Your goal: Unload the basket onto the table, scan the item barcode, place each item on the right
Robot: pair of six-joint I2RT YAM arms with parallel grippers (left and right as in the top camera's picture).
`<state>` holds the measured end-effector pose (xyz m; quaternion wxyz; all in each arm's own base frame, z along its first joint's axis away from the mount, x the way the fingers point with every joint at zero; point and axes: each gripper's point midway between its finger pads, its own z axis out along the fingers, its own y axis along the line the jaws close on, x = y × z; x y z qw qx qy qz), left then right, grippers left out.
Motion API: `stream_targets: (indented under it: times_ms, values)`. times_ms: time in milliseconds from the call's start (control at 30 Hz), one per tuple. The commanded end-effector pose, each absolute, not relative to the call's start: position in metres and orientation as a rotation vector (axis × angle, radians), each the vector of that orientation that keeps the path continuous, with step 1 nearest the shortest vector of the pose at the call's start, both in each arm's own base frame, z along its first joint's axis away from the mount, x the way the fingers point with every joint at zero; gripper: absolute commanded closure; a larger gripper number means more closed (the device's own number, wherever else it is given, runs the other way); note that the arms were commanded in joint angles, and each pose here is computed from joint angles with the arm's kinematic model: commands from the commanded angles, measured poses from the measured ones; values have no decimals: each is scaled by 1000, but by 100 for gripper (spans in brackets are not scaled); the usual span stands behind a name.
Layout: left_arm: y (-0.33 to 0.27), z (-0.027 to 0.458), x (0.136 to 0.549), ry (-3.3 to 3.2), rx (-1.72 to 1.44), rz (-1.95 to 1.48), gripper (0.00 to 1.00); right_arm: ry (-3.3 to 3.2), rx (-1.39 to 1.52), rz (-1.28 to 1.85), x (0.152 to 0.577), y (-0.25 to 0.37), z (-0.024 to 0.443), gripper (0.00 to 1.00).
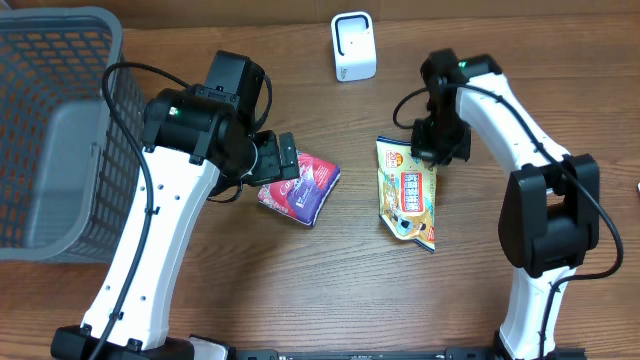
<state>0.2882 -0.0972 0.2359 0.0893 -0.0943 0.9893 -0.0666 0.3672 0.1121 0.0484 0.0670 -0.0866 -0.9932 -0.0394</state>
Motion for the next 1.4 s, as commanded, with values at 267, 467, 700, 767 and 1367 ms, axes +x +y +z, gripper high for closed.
stream_targets:
  times_ms: [267, 467, 700, 767, 1367]
  values:
    - [-97, 243, 289, 2917, -254, -199, 0, -3046, -488, -8, 378, 81, 21, 96]
    - [-97, 243, 289, 2917, -254, -199, 0, -3057, -500, -149, 402, 59, 96, 96]
    - [-97, 243, 289, 2917, -254, -199, 0, -2874, -128, -344, 350, 113, 88, 96]
    - [-97, 243, 289, 2917, -254, -199, 0, -2856, -71, -326, 339, 128, 72, 96]
    - [-97, 243, 289, 2917, -254, -199, 0, -2982, -230, 15, 354, 111, 54, 96]
